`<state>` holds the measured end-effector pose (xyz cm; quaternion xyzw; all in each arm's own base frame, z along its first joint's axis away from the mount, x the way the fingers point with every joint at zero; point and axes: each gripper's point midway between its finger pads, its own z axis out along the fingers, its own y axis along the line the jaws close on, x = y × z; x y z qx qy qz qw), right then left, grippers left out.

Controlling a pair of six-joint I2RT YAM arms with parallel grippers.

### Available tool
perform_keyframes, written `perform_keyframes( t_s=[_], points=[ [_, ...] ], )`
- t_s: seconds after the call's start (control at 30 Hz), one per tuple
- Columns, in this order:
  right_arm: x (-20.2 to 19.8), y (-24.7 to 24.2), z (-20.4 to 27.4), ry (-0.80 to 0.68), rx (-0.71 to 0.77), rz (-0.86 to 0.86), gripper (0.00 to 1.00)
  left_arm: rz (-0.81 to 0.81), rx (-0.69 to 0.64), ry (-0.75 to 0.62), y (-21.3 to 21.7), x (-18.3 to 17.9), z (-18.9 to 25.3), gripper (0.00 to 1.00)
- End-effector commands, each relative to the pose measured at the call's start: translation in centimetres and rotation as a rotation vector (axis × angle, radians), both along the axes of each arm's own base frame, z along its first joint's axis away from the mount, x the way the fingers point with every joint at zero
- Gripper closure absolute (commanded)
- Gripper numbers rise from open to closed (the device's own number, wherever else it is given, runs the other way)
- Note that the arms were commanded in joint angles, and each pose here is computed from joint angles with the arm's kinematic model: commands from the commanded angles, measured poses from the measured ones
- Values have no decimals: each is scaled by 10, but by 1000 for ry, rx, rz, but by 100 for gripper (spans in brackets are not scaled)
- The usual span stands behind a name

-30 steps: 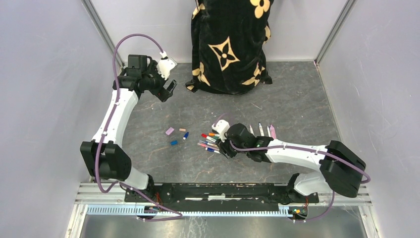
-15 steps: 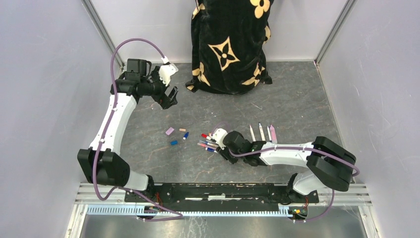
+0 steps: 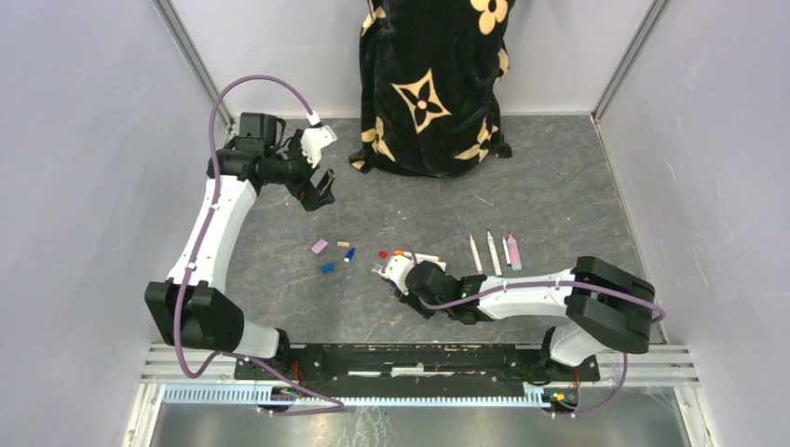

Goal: Open the pen caps

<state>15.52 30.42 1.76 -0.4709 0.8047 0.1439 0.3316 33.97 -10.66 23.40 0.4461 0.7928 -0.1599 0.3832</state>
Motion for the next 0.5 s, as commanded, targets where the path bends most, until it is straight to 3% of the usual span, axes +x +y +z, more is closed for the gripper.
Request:
perform_keyframes(
  t_s=[0.0,0.2,0.4,0.47],
  points=[
    [5,9,-3,-12,-26,-8,68,-46,-5,-43,-4,-2,13,0],
    [12,23,-12,-23,-40,2,72,-61,-7,-30,-5,-6,12,0],
    [10,16,-16,-10,-43,-12,98,-119,-3,1,-7,-18,6,0],
    [12,16,-6,-7,-13,-15,100,-162,-10,10,-10,-26,2,0]
  ],
)
